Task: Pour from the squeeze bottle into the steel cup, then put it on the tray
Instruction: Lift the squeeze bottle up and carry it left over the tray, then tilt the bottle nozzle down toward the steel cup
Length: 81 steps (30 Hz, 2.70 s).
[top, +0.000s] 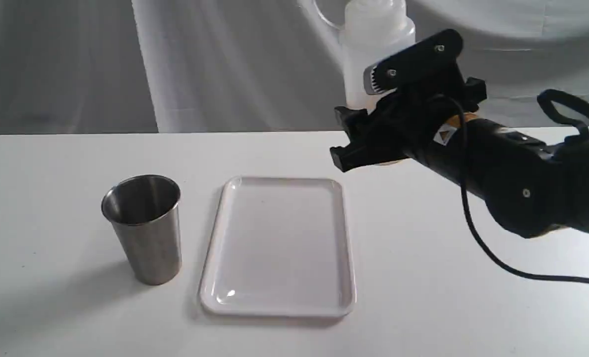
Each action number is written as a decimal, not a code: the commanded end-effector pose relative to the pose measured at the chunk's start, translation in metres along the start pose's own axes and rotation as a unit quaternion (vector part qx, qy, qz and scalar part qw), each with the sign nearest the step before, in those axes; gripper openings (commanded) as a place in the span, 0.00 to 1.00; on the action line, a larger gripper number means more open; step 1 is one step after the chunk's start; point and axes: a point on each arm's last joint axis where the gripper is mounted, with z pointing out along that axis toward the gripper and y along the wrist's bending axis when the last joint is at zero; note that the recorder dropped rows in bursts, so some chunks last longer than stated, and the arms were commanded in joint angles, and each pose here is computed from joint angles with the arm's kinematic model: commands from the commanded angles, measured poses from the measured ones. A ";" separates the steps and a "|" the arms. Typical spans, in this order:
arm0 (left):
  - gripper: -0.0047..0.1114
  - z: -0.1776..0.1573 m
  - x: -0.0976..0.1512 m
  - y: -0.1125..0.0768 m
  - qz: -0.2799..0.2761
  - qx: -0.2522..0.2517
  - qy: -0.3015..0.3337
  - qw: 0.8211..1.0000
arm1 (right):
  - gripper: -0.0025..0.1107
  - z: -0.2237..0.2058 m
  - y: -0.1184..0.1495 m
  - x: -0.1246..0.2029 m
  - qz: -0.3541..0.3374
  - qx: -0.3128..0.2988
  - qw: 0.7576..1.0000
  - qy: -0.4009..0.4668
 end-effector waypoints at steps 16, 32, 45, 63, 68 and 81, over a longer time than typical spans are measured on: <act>0.11 0.000 0.001 0.000 0.000 0.002 -0.004 1.000 | 0.02 -0.002 0.003 -0.040 -0.012 -0.002 0.999 -0.046; 0.11 0.000 0.001 0.000 0.000 0.002 -0.004 1.000 | 0.02 -0.001 0.000 -0.079 -0.048 -0.050 0.997 -0.010; 0.11 0.000 0.001 0.000 0.000 0.002 -0.004 1.000 | 0.02 0.003 0.024 -0.071 -0.196 -0.072 0.978 0.013; 0.11 0.000 0.001 0.000 0.000 0.002 -0.004 1.000 | 0.02 0.028 0.039 -0.089 -0.180 -0.023 0.983 -0.005; 0.11 0.000 0.001 0.000 0.000 0.002 -0.004 1.000 | 0.02 0.035 0.042 -0.089 -0.191 -0.024 0.981 -0.007; 0.11 0.000 0.001 0.000 0.000 0.002 -0.004 1.000 | 0.02 0.038 0.053 -0.093 -0.118 -0.058 0.990 -0.055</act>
